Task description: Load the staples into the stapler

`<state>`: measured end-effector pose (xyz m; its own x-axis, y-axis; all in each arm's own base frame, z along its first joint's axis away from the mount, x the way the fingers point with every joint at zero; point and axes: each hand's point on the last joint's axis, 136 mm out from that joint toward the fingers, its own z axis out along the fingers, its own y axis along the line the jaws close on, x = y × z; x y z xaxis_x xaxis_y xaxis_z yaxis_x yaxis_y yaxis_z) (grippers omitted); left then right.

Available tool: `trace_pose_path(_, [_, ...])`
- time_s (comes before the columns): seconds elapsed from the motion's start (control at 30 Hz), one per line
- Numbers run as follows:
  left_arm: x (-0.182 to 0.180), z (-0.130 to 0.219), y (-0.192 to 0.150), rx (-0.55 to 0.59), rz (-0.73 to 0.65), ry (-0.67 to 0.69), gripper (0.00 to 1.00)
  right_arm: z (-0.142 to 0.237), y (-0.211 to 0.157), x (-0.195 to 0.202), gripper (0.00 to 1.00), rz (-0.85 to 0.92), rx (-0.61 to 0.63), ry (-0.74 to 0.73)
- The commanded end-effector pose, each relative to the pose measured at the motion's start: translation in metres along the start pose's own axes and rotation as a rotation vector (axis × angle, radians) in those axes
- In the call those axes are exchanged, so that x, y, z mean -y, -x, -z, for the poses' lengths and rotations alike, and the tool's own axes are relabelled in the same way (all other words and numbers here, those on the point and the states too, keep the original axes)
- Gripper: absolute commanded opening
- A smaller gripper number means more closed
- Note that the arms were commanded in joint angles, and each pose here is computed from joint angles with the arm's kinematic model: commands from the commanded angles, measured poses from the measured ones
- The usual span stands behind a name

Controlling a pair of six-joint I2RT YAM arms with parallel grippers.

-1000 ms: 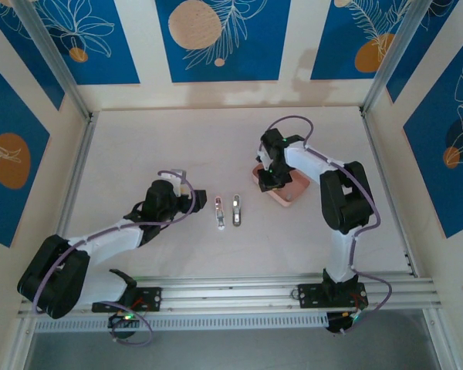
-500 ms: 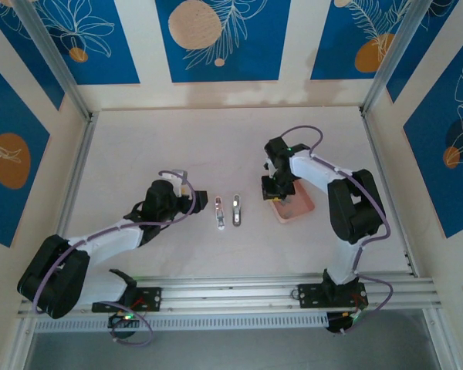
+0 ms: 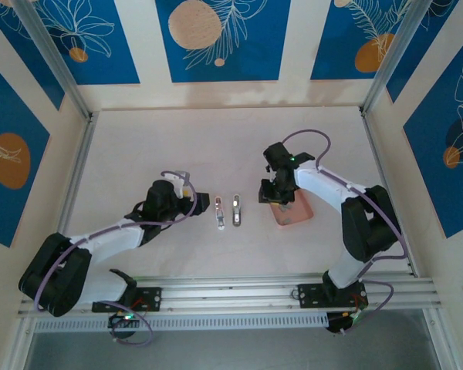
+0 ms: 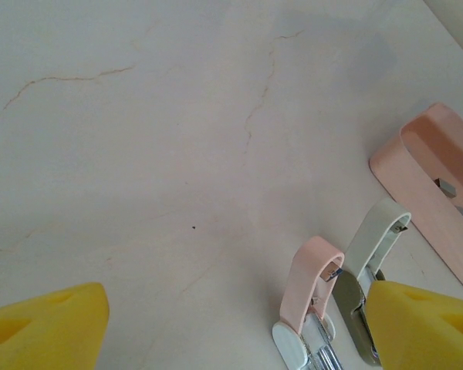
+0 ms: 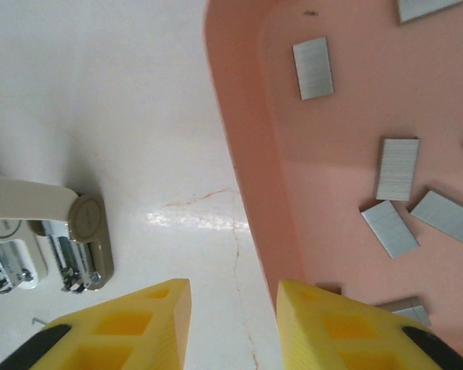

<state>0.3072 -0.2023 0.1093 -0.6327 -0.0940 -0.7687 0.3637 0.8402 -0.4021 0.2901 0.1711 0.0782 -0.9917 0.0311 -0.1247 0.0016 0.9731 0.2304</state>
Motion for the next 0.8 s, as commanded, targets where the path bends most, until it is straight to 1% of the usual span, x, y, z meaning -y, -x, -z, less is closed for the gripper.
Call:
trace_pose_path(0.0, [0.008, -0.001, 0.02, 0.046, -0.011, -0.032, 0.86, 0.024, 0.007, 0.01, 0.38, 0.007, 0.037, -0.005])
trace_pose_path(0.13, [0.008, -0.006, 0.023, 0.056, 0.001, -0.031, 0.86, 0.028, 0.011, 0.031, 0.4, 0.021, 0.017, -0.024])
trace_pose_path(0.27, [0.006, -0.011, 0.021, 0.042, 0.013, -0.024, 0.86, 0.019, 0.017, 0.049, 0.4, 0.029, -0.023, -0.061])
trace_pose_path(0.53, [0.0, -0.016, 0.014, 0.024, 0.019, 0.0, 0.86, -0.007, 0.031, 0.053, 0.39, 0.052, -0.071, -0.082])
trace_pose_path(0.77, [-0.003, -0.016, 0.013, 0.024, 0.024, 0.015, 0.86, -0.023, 0.038, 0.056, 0.35, 0.059, -0.098, -0.1])
